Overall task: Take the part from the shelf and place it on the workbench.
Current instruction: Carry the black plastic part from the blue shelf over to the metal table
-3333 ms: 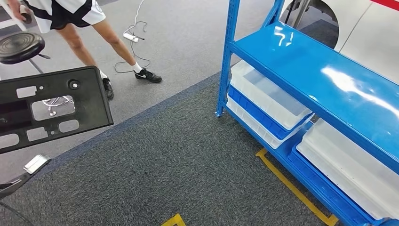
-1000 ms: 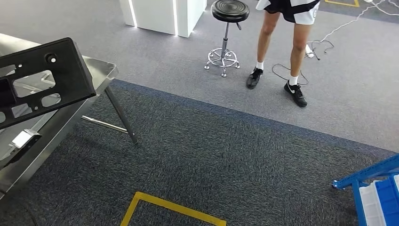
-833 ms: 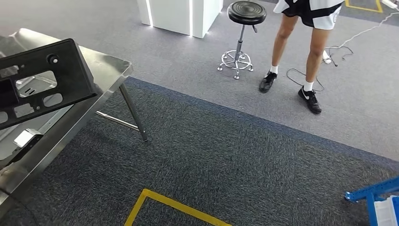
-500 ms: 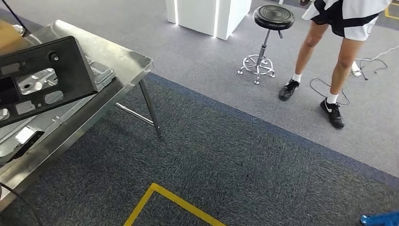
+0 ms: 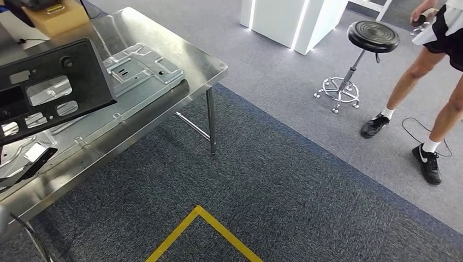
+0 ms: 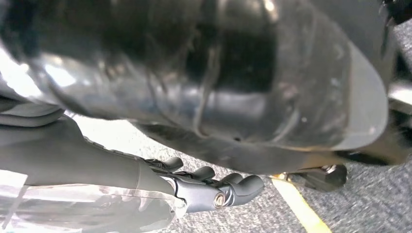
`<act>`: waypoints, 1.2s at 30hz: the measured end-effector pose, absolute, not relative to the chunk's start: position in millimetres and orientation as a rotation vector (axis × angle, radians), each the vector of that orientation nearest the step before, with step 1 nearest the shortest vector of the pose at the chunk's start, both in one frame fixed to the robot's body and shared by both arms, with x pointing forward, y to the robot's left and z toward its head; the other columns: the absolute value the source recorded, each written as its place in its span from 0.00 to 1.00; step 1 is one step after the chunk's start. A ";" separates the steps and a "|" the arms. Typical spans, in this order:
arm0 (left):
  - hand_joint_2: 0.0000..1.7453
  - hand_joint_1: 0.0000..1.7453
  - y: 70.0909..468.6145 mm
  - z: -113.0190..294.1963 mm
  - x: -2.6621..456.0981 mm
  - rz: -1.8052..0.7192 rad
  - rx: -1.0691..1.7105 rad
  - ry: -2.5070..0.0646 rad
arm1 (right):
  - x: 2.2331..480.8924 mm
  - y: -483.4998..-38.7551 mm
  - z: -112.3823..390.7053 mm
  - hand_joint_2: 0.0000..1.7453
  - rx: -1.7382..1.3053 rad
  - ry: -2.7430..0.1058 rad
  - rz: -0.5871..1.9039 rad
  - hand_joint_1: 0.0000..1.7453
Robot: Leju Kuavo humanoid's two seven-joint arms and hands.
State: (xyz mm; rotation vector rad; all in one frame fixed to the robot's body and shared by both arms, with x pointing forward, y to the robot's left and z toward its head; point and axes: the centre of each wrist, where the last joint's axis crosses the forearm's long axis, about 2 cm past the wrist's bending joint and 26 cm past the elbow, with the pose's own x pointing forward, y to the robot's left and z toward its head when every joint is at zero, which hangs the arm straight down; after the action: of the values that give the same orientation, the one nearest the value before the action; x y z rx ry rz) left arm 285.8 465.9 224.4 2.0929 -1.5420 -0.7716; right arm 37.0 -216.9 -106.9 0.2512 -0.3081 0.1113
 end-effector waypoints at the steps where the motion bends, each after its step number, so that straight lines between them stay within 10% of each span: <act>1: 1.00 1.00 465.1 223.9 286.1 -0.772 2.090 -1.544 | 36.5 -216.8 -107.0 0.00 0.252 -0.310 0.106 0.00; 36: 1.00 1.00 458.0 215.3 284.9 -0.829 2.069 -1.520 | 34.5 -216.6 -107.1 0.00 0.263 -0.314 0.062 0.00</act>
State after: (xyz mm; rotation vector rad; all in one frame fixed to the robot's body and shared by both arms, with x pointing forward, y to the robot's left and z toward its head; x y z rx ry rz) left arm 284.9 458.0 215.3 2.0694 -1.5203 -0.8287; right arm 34.5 -216.6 -107.1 0.2630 -0.3137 0.0623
